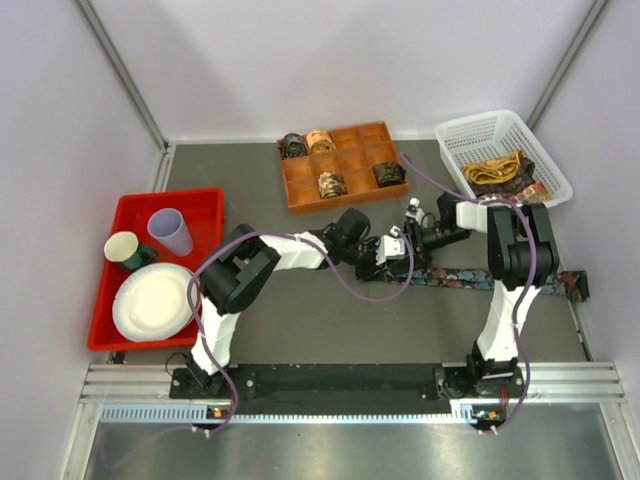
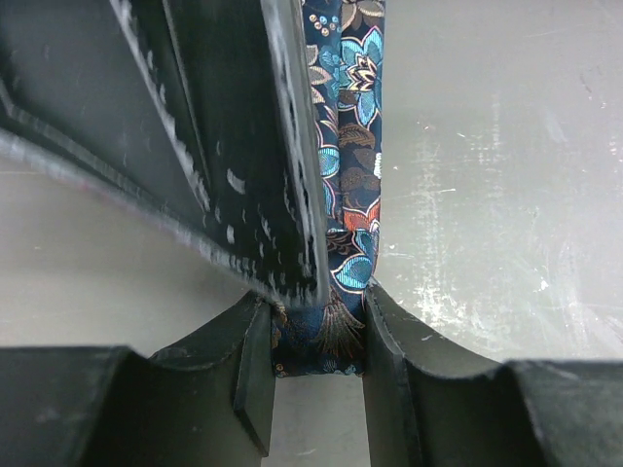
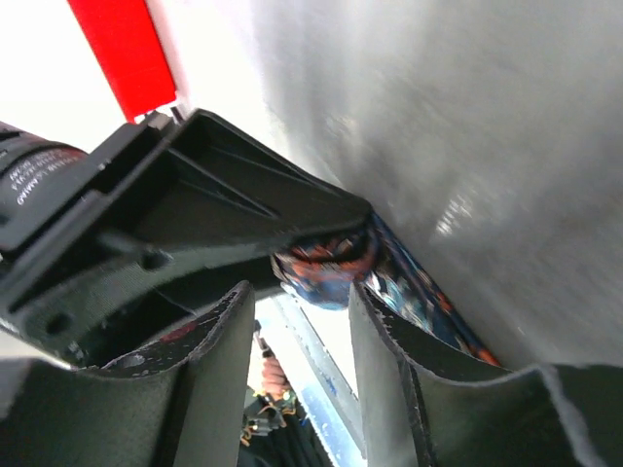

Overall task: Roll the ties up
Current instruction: Roll the tie at the center of the board.

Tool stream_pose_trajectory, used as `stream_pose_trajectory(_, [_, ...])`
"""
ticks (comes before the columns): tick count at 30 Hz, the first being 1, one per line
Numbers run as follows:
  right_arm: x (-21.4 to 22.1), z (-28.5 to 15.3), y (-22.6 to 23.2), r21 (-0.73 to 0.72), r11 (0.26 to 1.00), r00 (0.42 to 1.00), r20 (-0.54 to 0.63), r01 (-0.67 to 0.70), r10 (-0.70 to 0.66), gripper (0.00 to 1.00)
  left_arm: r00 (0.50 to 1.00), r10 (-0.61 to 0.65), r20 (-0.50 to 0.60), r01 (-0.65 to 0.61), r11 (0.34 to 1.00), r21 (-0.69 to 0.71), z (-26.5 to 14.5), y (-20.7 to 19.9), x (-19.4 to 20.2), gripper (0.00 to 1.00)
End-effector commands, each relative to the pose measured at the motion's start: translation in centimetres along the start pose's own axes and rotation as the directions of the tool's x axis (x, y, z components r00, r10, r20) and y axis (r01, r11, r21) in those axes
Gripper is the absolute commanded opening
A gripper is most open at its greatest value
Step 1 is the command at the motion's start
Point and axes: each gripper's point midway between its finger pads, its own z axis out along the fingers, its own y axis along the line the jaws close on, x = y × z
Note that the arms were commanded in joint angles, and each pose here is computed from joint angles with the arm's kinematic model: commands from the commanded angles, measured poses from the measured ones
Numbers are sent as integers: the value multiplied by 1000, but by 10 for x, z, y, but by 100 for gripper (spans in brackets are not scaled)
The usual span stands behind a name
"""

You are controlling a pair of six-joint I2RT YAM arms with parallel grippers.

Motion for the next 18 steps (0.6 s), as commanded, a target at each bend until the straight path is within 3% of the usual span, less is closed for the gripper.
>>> stream_pose_trajectory(1, [-2, 10, 18, -61, 995, 997, 9, 77, -76, 41, 877, -182, -444, 179, 983, -50, -17, -35, 127, 18])
stream_pose_trajectory(7, [4, 24, -2, 64, 993, 995, -26, 102, -101, 34, 855, -185, -485, 183, 982, -52, -20, -43, 127, 19])
stream_pose_trajectory(8, [2, 24, -8, 93, 991, 995, -20, 100, -98, 31, 851, -185, -492, 183, 982, -53, -21, -44, 127, 19])
stream_pose_trajectory(11, [2, 23, -20, 157, 984, 996, -20, 87, -85, 1, 851, -175, -495, 173, 984, -50, -21, -46, 123, 22])
stream_pose_trajectory(12, [4, 24, -23, 170, 982, 996, -26, 85, -81, 0, 853, -177, -491, 180, 983, -41, -21, -48, 121, 24])
stream_pose_trajectory(13, [6, 23, -25, 176, 981, 996, -30, 86, -82, 0, 860, -180, -477, 185, 982, -37, -21, -49, 117, 32])
stream_pose_trajectory(18, [12, 15, -50, 295, 954, 998, -26, 58, -53, 0, 893, -270, -361, 292, 957, 4, -14, -51, 101, 54])
